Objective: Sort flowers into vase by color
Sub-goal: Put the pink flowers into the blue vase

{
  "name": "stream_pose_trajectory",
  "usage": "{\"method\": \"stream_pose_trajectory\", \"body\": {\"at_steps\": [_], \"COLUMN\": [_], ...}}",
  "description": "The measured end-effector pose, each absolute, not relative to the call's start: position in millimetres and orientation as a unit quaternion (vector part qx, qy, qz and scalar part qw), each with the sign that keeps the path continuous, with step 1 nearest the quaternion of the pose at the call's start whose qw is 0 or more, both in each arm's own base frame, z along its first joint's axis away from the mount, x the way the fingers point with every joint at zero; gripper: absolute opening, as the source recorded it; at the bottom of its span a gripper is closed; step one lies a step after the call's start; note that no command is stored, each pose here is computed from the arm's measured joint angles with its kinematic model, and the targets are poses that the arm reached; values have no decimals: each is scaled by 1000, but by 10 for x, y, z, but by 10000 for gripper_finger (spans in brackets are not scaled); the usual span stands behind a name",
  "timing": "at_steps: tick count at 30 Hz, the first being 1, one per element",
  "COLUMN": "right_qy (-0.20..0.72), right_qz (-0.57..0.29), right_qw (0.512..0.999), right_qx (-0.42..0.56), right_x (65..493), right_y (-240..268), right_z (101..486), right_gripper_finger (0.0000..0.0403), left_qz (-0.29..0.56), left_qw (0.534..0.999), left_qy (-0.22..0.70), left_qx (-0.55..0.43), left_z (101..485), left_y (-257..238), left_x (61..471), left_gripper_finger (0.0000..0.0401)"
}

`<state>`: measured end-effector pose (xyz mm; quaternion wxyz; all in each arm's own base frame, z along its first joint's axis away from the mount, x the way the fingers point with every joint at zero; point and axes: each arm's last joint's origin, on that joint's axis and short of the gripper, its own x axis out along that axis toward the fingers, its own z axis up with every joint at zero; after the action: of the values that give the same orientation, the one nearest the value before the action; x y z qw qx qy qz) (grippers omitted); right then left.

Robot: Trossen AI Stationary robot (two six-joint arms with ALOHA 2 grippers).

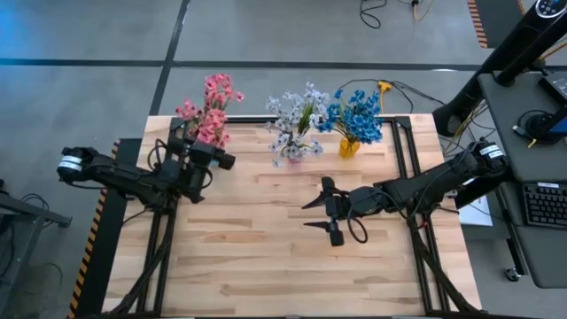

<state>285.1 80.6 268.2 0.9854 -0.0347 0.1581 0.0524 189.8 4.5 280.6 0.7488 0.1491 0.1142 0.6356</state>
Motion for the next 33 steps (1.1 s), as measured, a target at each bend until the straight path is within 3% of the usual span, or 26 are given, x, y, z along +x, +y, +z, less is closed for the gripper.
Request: {"method": "stream_pose_trajectory", "body": {"at_steps": [33], "right_qy": [163], "right_qz": [51], "right_qw": [985], "right_qx": [-26], "right_x": [2849], "right_y": [805], "right_z": [2674], "right_gripper_finger": [210], "left_qz": [589], "left_qw": [785], "left_qy": [114], "left_qx": [152], "left_z": [2798], "left_y": [-247], "left_x": [1882], "left_gripper_finger": [236]}}
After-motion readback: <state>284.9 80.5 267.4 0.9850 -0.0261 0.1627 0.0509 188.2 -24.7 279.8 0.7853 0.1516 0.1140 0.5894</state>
